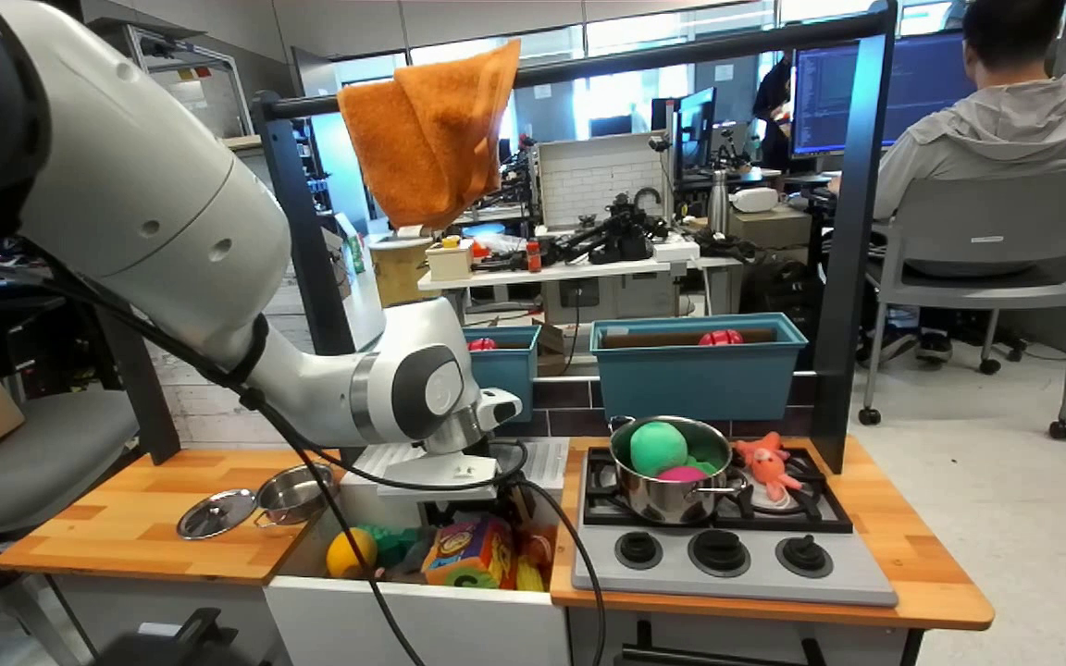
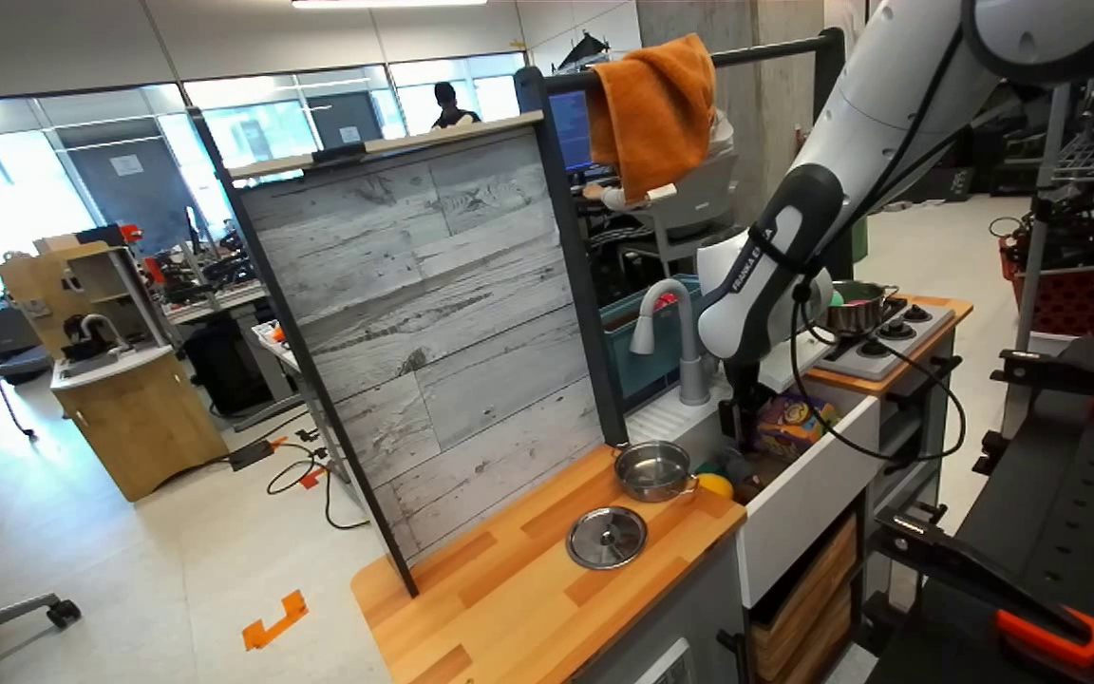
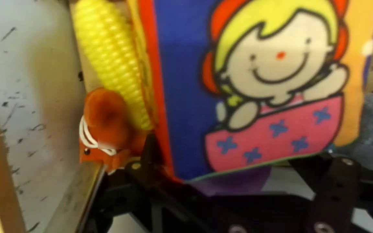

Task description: Take the purple ball out of the sink and put it in the metal pot

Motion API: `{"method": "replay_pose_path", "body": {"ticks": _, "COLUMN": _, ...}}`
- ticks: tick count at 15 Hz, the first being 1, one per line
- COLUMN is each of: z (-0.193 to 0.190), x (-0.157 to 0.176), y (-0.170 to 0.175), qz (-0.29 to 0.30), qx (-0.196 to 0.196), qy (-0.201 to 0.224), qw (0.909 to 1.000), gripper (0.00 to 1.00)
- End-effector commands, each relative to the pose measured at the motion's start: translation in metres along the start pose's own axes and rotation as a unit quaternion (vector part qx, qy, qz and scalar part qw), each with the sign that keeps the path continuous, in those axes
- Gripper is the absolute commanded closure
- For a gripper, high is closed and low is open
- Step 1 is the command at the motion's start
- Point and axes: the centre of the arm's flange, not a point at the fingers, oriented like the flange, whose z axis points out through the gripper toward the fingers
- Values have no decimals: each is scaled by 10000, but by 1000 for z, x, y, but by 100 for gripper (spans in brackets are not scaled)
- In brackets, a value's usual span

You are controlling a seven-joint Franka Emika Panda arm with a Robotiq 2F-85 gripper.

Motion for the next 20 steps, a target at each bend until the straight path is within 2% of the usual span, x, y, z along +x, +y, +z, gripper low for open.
{"method": "replay_pose_path", "body": {"ticks": 1, "z": 18, "x": 14, "y": -22, "qz": -64, "qx": 714, "qy": -284, "qw": 9970, "gripper": 0}}
{"method": "replay_pose_path", "body": {"ticks": 3, "z": 17, "x": 6, "y": -40, "qz": -183, "qx": 983, "qy": -425, "qw": 9941, "gripper": 0}}
{"method": "replay_pose_path", "body": {"ticks": 6, "z": 18, "x": 14, "y": -45, "qz": -275, "qx": 1041, "qy": -315, "qw": 9937, "gripper": 3}}
{"method": "replay_pose_path", "body": {"ticks": 7, "z": 17, "x": 18, "y": -43, "qz": -292, "qx": 1007, "qy": -262, "qw": 9941, "gripper": 26}}
{"method": "replay_pose_path", "body": {"ticks": 9, "z": 15, "x": 23, "y": -37, "qz": -274, "qx": 885, "qy": -168, "qw": 9956, "gripper": 31}}
{"method": "replay_pose_path", "body": {"ticks": 15, "z": 5, "x": 21, "y": -27, "qz": -291, "qx": 645, "qy": -48, "qw": 9975, "gripper": 77}}
{"method": "replay_pose_path", "body": {"ticks": 18, "z": -20, "x": -5, "y": -24, "qz": -206, "qx": 703, "qy": -68, "qw": 9973, "gripper": 94}}
{"method": "replay_pose_path", "body": {"ticks": 20, "z": -42, "x": -27, "y": -22, "qz": -174, "qx": 878, "qy": -36, "qw": 9960, "gripper": 95}}
